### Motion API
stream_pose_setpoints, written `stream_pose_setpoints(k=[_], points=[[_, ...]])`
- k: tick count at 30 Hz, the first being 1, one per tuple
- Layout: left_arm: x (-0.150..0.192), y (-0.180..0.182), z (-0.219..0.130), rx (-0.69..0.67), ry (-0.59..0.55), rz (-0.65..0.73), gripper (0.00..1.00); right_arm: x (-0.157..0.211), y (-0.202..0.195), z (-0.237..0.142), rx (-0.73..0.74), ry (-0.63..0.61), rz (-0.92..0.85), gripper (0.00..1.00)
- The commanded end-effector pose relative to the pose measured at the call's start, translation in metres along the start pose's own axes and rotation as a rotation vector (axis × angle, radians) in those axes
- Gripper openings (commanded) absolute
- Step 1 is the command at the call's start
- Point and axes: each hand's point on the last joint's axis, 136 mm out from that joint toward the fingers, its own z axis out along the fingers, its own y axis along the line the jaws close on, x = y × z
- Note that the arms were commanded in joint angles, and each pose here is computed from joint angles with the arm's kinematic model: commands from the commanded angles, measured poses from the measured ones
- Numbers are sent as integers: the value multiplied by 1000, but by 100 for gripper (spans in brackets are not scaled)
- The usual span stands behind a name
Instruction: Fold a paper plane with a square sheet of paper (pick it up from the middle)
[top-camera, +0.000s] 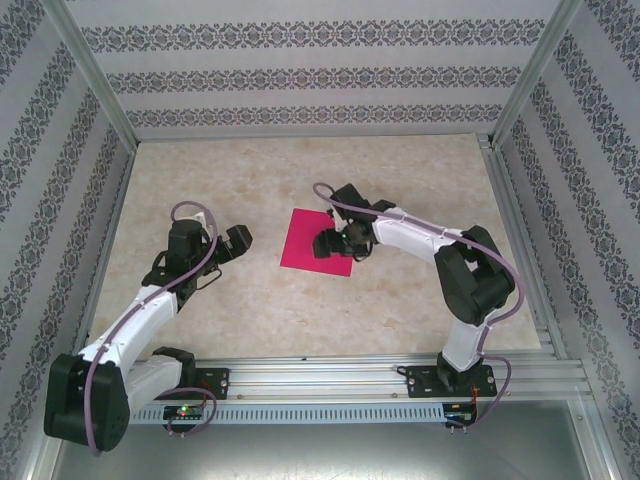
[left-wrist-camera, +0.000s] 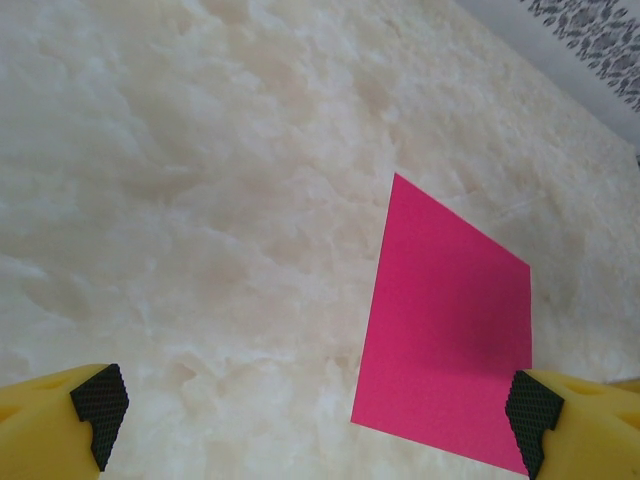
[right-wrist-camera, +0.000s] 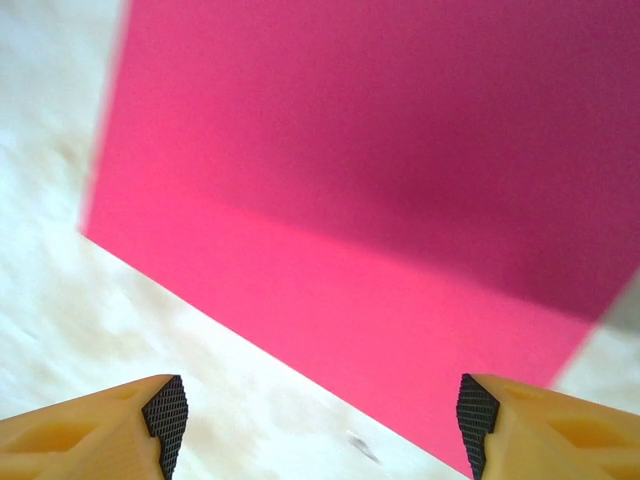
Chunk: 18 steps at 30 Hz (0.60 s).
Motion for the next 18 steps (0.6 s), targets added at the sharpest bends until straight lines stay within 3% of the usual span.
stream_pose_setpoints(k=[1,9,18], points=[[-16,-13,-1,33,-12,24,100,-33,37,20,-74,-77,83,72],[-14,-8,-4,-11,15,42,100,-42,46,67,-35,-20,129,72],[-13,-9,-5,-9,23,54,100,41,24,83,18,176,4,71]])
